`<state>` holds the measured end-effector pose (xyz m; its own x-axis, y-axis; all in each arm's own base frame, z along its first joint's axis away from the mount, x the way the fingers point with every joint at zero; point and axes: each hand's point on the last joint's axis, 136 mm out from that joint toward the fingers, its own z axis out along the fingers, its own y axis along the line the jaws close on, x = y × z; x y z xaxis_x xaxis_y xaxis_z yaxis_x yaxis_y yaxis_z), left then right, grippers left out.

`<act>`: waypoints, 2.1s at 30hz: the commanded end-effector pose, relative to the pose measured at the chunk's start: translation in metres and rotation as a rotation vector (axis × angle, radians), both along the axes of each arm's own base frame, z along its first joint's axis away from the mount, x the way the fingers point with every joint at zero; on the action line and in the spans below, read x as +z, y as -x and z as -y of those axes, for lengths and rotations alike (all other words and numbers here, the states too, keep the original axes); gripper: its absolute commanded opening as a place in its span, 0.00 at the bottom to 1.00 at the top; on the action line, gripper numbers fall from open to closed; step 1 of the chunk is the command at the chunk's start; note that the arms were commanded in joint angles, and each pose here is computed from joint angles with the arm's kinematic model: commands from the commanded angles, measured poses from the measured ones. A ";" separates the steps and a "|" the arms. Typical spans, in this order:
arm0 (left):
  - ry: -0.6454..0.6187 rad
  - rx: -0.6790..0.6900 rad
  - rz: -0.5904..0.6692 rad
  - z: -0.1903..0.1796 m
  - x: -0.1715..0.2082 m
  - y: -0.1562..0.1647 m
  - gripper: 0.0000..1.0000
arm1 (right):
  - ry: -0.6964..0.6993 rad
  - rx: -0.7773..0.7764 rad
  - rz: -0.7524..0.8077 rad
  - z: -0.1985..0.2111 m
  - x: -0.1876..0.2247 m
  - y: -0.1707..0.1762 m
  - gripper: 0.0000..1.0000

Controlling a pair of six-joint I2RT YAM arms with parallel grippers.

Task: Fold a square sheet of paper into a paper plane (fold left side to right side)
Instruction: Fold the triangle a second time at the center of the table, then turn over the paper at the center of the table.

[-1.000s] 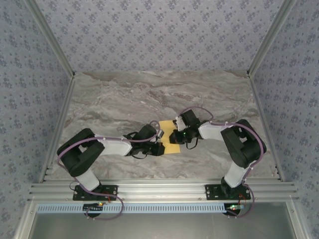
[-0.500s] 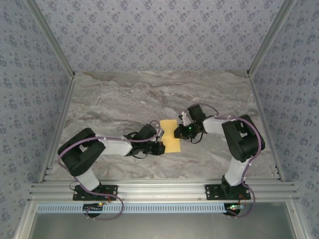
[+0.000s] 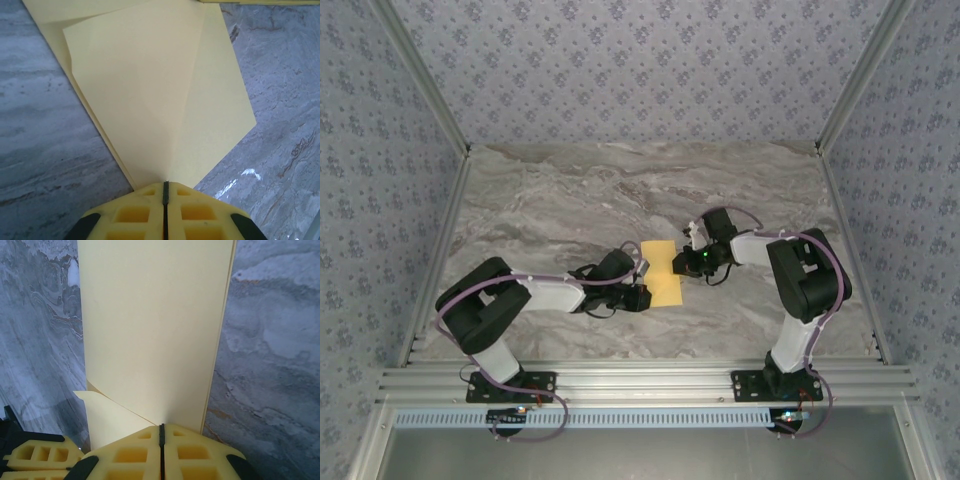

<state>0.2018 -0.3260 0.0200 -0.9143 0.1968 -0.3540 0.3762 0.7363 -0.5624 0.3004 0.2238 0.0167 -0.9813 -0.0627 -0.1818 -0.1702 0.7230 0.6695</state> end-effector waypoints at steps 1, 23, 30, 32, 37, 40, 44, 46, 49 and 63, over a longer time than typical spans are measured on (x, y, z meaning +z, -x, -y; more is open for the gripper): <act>-0.029 -0.043 -0.033 -0.001 0.012 0.008 0.09 | 0.111 -0.051 -0.020 0.023 -0.028 -0.004 0.06; -0.041 -0.074 -0.065 0.025 -0.008 -0.019 0.09 | 0.115 -0.033 -0.043 0.019 -0.033 0.005 0.06; -0.045 -0.045 -0.103 0.005 -0.017 -0.001 0.08 | 0.122 -0.033 -0.046 0.020 -0.033 0.006 0.06; -0.050 -0.042 -0.113 -0.001 -0.019 0.007 0.07 | 0.125 -0.032 -0.042 0.020 -0.033 0.005 0.06; -0.067 -0.049 -0.127 -0.014 -0.022 0.026 0.07 | 0.130 -0.031 -0.046 0.021 -0.033 0.005 0.06; -0.078 -0.029 -0.130 -0.025 -0.023 0.032 0.06 | 0.123 -0.027 -0.040 0.019 -0.031 0.004 0.06; -0.049 0.001 -0.101 -0.032 -0.009 0.028 0.07 | 0.083 -0.028 -0.007 0.012 -0.016 -0.003 0.07; -0.013 0.013 -0.081 -0.032 0.005 0.022 0.08 | 0.030 -0.032 0.032 0.005 0.002 -0.010 0.11; 0.047 0.031 -0.043 -0.031 0.029 0.009 0.11 | -0.017 -0.050 0.105 0.001 0.030 -0.019 0.26; 0.210 0.073 0.018 -0.006 0.057 -0.057 0.51 | -0.028 -0.162 0.209 0.046 0.066 0.024 0.66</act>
<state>0.2434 -0.3014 0.0630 -0.9314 0.0503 -0.3604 0.2944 0.6863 -0.6651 0.2907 0.1827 0.0869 -0.9088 0.0858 -0.4084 -0.2195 0.7340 0.6427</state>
